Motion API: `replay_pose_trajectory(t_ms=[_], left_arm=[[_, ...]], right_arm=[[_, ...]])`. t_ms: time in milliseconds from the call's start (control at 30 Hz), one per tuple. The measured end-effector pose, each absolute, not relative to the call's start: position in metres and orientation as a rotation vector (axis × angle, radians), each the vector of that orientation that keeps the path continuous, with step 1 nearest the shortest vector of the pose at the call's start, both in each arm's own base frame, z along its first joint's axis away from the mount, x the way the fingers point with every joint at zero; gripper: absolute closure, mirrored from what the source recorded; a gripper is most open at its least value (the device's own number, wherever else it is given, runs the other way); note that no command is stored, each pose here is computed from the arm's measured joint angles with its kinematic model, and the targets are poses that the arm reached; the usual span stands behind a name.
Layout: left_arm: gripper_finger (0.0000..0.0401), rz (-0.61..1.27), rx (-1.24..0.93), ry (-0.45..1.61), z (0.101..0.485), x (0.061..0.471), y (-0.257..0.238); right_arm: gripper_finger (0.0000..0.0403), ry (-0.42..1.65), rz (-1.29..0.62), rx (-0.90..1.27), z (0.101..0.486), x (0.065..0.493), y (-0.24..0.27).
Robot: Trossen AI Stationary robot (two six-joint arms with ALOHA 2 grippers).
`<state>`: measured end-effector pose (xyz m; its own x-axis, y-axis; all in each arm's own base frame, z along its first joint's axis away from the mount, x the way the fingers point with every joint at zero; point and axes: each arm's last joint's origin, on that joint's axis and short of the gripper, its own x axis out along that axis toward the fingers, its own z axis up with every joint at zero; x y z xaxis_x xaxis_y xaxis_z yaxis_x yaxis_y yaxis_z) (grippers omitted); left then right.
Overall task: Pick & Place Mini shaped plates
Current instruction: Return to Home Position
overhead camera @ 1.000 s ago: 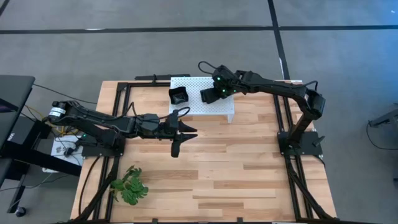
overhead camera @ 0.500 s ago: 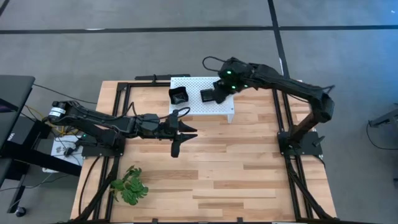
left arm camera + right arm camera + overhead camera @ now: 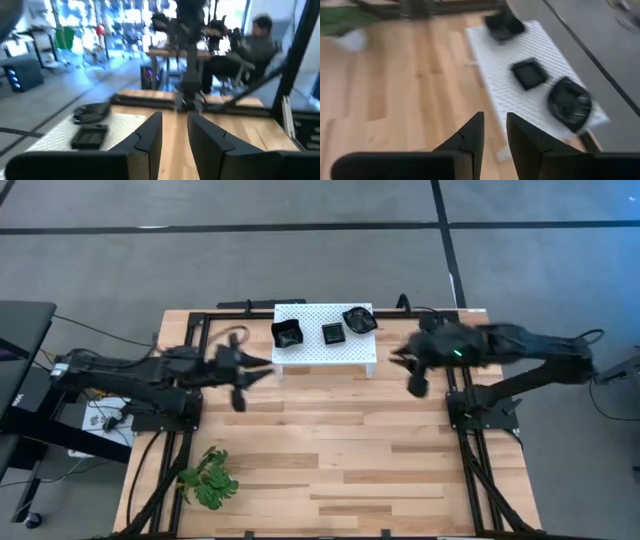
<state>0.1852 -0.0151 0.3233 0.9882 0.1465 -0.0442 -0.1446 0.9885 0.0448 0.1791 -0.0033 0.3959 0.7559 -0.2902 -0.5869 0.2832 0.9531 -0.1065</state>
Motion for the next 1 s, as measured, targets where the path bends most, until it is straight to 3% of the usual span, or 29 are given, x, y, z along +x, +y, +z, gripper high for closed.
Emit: replay_pose_trajectory(t_ms=[267, 433, 667, 1000], left_arm=[[0.0309, -0.099, 0.065, -0.167, 0.268, 0.128, -0.012], [0.0309, -0.089, 0.116, -0.305, 0.246, 0.111, -0.01], [0.0309, -0.089, 0.084, -0.32, 0.216, 0.101, -0.009], [0.0309, -0.081, 0.118, -0.36, 0.21, 0.088, -0.008]], right_arm=[[0.0325, 0.272, -0.122, -0.045, 0.317, 0.132, 0.017], [0.0325, 0.029, -0.089, -0.119, 0.276, 0.121, 0.018], [0.0327, -0.018, 0.08, -0.079, 0.225, 0.107, 0.019], [0.0328, -0.07, 0.076, -0.058, 0.188, 0.093, 0.016]])
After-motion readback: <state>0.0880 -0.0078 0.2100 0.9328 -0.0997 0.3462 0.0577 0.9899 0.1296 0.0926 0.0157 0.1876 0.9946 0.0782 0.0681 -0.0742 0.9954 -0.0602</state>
